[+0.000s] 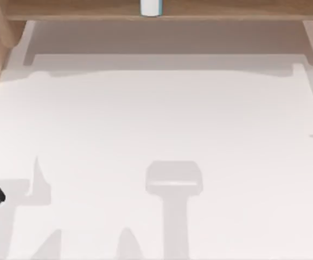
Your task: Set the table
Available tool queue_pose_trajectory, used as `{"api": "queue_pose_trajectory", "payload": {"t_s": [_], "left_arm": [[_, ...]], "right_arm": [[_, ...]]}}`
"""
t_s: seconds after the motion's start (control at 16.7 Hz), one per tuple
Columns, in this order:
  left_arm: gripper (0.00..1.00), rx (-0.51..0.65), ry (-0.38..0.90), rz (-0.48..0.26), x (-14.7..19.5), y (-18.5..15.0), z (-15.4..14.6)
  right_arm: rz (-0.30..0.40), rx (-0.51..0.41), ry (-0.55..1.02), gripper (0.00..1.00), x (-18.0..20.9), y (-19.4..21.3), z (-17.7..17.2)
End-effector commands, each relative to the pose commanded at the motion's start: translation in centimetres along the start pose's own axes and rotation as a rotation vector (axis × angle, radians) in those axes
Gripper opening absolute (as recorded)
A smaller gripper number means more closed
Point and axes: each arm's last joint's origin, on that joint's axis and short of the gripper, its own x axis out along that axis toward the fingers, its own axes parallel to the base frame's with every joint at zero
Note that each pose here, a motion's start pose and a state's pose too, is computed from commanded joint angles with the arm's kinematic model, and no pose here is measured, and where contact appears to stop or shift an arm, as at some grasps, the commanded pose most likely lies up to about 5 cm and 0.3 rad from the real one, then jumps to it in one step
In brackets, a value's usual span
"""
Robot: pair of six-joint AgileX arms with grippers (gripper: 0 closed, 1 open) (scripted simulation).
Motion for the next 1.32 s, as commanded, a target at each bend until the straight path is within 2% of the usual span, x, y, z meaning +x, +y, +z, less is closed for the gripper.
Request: {"api": "queue_pose_trajectory", "payload": {"t_s": [0.6,1.08,1.32], "left_arm": [[1.00,0.000,0.000,0.000,0.0,0.0,0.0],[1.00,0.000,0.000,0.000,0.0,0.0,0.0],[1.00,0.000,0.000,0.000,0.0,0.0,0.0]], "right_arm": [[-0.005,0.006,0.005,0.00,0.7,0.6,-0.2],[0.014,-0.149,-0.070,0.00,3.2,1.2,3.4],[0.031,-0.177,-0.062,0.00,4.5,1.7,3.8]]}}
